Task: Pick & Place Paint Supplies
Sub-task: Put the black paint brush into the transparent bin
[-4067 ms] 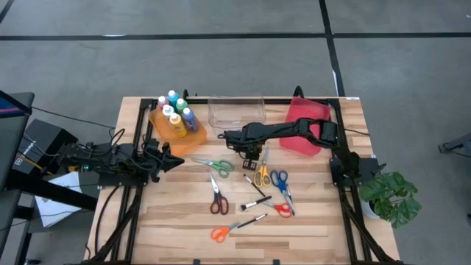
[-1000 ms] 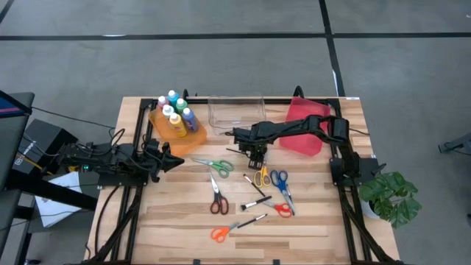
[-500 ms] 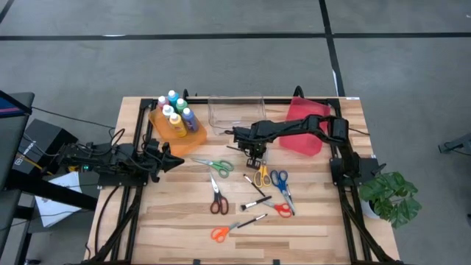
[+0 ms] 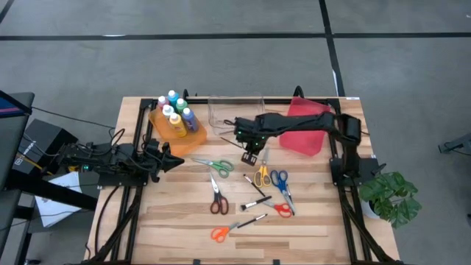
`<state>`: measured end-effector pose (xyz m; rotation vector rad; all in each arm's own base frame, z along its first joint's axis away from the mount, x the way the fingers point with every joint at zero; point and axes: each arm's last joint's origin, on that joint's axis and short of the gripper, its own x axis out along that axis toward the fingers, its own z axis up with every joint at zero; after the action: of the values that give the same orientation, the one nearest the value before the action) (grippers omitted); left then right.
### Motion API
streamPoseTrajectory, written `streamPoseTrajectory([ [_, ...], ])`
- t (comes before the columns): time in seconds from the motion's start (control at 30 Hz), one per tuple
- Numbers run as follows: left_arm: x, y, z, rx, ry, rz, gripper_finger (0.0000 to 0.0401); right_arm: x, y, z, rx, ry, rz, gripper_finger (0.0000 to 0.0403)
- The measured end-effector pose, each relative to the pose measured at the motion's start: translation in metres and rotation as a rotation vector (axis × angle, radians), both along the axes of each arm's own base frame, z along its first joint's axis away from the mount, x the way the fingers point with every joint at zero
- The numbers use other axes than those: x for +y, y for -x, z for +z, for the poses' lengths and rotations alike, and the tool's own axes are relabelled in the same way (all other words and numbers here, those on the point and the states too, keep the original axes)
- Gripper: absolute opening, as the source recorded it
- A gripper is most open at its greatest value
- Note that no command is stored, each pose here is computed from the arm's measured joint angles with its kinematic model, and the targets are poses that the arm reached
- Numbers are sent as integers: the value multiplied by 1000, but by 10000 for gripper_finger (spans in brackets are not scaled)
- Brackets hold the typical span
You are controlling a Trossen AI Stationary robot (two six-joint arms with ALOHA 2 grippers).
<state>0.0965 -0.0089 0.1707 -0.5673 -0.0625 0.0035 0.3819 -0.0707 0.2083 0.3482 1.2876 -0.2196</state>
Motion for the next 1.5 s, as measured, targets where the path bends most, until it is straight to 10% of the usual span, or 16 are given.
streamPoseTrajectory([
  [0.5, 0, 0, 0, 0, 0, 0, 6, 4, 48, 134, -550, -78, 36, 0],
  [0.77, 0, 0, 0, 1, 0, 0, 6, -9, 52, 157, -737, -104, 79, 0],
  [1.2, 0, 0, -1, 10, -1, -1, 6, -80, 6, 58, -488, 104, 16, 0],
  [1.5, 0, 0, -1, 11, -2, -1, 6, -116, -11, -2, -71, 234, 46, 0],
])
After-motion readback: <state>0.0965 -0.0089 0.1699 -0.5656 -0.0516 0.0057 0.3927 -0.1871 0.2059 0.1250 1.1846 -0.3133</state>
